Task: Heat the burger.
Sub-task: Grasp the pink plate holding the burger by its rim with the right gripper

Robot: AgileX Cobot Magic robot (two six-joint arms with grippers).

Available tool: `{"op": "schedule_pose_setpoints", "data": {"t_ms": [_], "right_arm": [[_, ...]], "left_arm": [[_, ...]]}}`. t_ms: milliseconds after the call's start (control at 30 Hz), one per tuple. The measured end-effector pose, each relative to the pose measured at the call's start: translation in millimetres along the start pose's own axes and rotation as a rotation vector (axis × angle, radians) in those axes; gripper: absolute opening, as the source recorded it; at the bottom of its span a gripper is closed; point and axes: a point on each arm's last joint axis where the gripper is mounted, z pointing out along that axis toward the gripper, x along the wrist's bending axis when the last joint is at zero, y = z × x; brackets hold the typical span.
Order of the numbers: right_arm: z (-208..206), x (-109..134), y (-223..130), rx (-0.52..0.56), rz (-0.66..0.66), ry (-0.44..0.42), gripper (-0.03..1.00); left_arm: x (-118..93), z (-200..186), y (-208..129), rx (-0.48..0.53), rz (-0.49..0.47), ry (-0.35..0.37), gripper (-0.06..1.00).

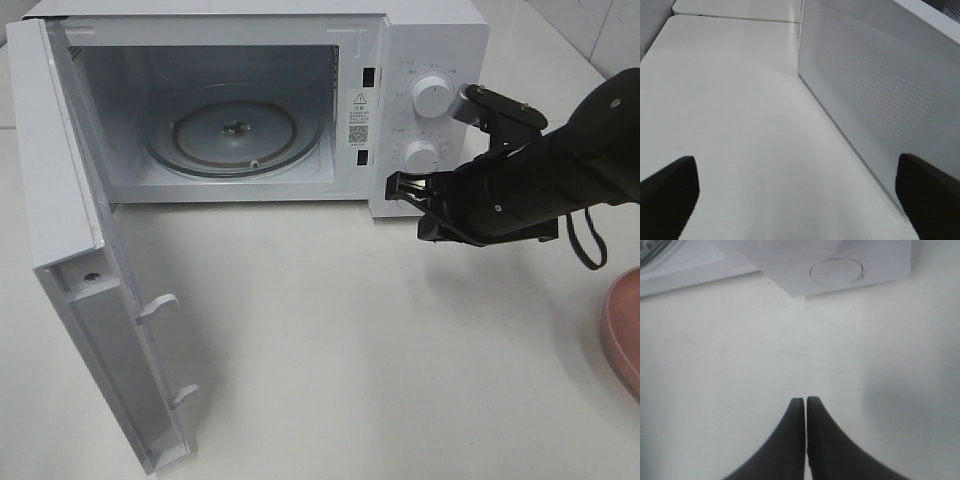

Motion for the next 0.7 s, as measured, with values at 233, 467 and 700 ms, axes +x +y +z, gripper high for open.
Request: {"op": "schedule_pose_setpoints", "data": {"t_ms": [233, 467, 700], "right_arm": [[-28, -20, 0, 0.177, -0.219, -0.011, 0.05], [-59, -31, -1, 0.259, -0.4, -0.098, 0.12], [-78, -39, -4, 0.318, -0.432, -0.171, 0.54]], "left_arm": [[0, 0, 0, 0.0, 0.0, 0.0, 0.99], [0, 0, 0, 0.0, 0.0, 0.0, 0.99], [0, 0, 0, 0.0, 0.0, 0.0, 0.99]]}}
